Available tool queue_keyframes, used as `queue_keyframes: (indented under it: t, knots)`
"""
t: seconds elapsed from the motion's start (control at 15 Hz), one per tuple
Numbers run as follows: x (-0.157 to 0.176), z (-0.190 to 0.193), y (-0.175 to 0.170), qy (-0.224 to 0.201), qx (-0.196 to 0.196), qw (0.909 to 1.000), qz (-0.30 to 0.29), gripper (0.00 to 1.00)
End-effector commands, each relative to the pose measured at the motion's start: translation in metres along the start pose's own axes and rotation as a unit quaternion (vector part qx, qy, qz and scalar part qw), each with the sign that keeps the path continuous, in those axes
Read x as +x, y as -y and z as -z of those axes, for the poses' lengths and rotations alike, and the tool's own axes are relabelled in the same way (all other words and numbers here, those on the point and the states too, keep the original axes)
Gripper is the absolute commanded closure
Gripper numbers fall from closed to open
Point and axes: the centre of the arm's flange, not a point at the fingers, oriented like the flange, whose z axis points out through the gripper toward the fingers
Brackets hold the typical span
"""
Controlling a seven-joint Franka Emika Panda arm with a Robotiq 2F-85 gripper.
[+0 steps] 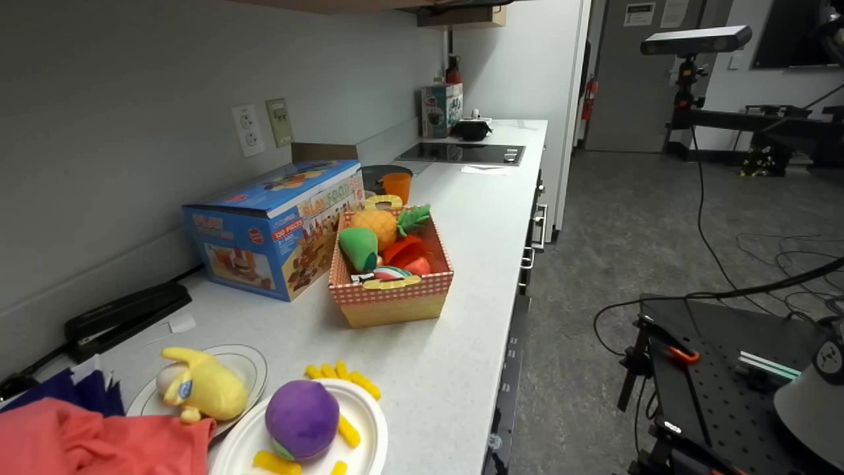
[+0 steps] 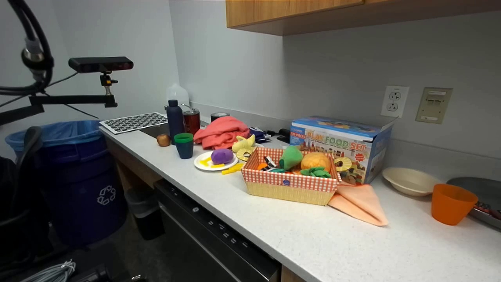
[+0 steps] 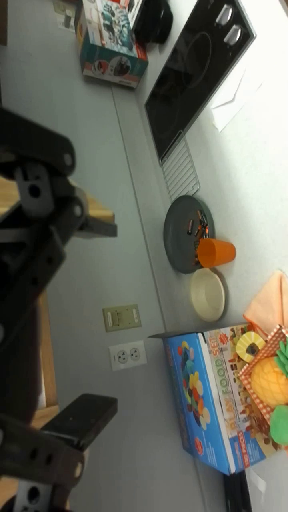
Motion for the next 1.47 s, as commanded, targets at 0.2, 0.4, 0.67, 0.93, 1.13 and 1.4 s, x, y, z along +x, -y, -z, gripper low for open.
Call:
queue_keyframes:
  t: [0.2, 0.4, 0.67, 0.93, 1.13, 1.4]
  knots:
    - [0.030, -0.013, 0.012, -0.022, 0.059, 0.9977, 0.023, 0.00]
    - [0.045, -0.024, 0.006, -0.057, 0.041, 0.9968, 0.039, 0.00]
    - [0.053, -0.033, 0.000, -0.084, 0.016, 0.9955, 0.042, 0.00]
    - [0.048, -0.026, -0.005, -0.091, -0.041, 0.9947, 0.027, 0.00]
    - [0.042, -0.016, -0.027, -0.093, -0.106, 0.9899, 0.012, 0.00]
    - [0.034, -0.006, -0.075, -0.089, -0.191, 0.9775, -0.004, 0.00]
